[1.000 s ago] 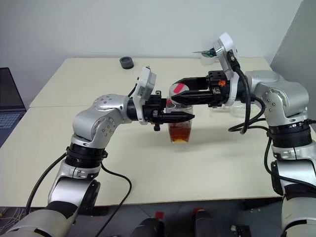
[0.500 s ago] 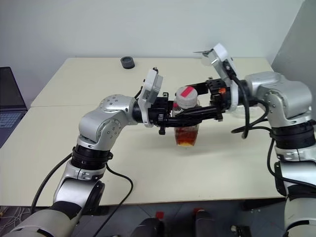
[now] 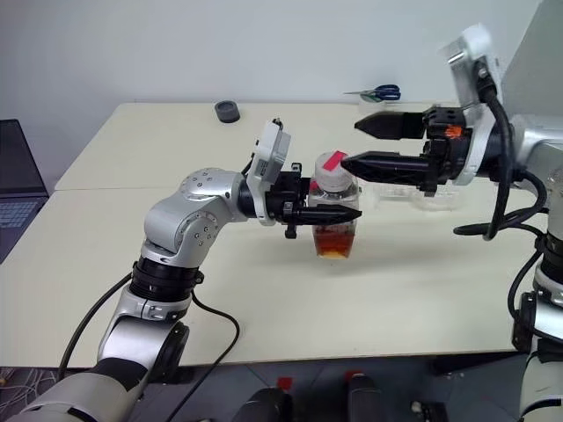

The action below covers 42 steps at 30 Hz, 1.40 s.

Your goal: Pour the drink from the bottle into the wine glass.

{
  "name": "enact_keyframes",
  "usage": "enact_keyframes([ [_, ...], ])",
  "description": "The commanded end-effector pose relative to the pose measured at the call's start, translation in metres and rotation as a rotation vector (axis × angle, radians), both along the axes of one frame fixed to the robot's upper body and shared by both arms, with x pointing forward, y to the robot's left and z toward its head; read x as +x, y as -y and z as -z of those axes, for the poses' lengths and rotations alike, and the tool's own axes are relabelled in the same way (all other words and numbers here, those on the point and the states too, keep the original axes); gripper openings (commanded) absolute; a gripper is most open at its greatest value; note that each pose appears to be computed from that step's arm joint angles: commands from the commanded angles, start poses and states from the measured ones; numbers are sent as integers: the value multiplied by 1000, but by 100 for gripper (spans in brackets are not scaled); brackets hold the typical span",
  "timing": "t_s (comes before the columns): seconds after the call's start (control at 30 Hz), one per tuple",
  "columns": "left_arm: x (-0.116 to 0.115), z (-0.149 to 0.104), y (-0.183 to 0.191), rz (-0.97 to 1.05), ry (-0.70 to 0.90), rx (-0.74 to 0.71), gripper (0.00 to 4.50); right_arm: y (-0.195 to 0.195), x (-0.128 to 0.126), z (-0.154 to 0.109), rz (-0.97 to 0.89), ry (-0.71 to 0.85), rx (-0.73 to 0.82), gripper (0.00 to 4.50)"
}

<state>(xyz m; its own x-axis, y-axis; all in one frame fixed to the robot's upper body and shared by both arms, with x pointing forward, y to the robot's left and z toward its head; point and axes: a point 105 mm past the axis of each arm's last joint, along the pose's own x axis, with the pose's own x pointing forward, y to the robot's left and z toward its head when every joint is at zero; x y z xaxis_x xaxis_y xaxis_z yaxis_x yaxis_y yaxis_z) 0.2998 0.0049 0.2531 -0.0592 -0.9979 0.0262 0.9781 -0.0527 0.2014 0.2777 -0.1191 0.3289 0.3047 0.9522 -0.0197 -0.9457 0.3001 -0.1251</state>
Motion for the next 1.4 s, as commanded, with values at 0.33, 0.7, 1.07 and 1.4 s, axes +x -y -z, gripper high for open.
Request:
enact_keyframes([
  [0.33,0,-21,3,-9,65,-49,175,-30,-24,19,197,162,120,448],
  [0.7,0,-23,5,1,68,-49,175,-37,-16,7,236,202,185,448],
  [1.07,1,-23,3,-2,68,-49,175,-25,-10,9,268,186,178,448],
  [1.4,1,-23,4,1,67,-51,175,-10,-12,13,310,183,140,448],
])
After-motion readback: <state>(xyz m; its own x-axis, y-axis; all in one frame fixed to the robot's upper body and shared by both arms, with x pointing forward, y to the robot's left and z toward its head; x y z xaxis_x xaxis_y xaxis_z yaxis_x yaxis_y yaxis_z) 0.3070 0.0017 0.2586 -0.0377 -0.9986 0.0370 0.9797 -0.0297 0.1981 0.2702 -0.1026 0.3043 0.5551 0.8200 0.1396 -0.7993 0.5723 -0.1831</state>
